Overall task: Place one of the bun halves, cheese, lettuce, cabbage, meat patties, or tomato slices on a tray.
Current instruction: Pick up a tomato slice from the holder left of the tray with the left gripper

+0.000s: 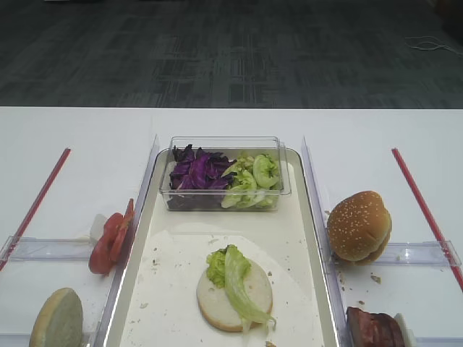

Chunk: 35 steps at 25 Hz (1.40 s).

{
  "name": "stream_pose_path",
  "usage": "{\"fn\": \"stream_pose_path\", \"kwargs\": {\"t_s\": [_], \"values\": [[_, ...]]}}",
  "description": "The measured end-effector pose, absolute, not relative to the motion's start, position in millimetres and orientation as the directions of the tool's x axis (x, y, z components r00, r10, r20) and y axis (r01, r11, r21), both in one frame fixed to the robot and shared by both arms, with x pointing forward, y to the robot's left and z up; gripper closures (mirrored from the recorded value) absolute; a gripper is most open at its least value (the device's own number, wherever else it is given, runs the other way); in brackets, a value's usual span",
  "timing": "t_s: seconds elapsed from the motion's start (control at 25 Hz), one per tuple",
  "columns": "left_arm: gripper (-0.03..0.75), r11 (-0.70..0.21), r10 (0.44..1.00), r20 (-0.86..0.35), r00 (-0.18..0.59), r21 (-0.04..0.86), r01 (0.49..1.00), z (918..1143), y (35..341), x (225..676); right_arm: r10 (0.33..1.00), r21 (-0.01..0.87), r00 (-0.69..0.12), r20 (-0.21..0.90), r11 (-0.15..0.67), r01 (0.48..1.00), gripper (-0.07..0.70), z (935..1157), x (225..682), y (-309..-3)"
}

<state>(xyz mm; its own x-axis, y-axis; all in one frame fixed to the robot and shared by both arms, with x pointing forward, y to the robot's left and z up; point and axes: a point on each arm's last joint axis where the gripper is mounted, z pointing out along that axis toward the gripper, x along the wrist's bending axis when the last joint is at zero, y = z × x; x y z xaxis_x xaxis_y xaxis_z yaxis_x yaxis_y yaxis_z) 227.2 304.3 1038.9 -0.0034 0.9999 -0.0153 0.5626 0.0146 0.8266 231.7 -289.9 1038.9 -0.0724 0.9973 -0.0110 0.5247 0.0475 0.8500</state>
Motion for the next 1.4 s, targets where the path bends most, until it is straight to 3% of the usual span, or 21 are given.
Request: {"fn": "stream_pose_path", "kwargs": {"t_s": [0.28,0.72,1.08,1.4], "values": [[0.303,0.014,1.000,-0.015,-0.004,0.819,0.573,1039,304,229,0.997,0.850,-0.072,-0.011,0.048,0.525,0.199,1039,232,-290],[0.303,-0.005,1.000,-0.010,0.017,0.671,0.742,1038,302,260,0.997,0.850,-0.071,-0.009,0.046,0.525,0.199,1039,232,-290],[0.303,-0.001,1.000,-0.003,0.002,0.442,0.897,1031,300,294,0.997,0.850,-0.071,-0.011,0.046,0.525,0.199,1039,232,-290],[0.303,-0.004,1.000,0.005,0.002,0.334,0.942,1039,298,322,0.998,0.850,-0.069,-0.008,0.043,0.525,0.199,1039,232,-290]]}}
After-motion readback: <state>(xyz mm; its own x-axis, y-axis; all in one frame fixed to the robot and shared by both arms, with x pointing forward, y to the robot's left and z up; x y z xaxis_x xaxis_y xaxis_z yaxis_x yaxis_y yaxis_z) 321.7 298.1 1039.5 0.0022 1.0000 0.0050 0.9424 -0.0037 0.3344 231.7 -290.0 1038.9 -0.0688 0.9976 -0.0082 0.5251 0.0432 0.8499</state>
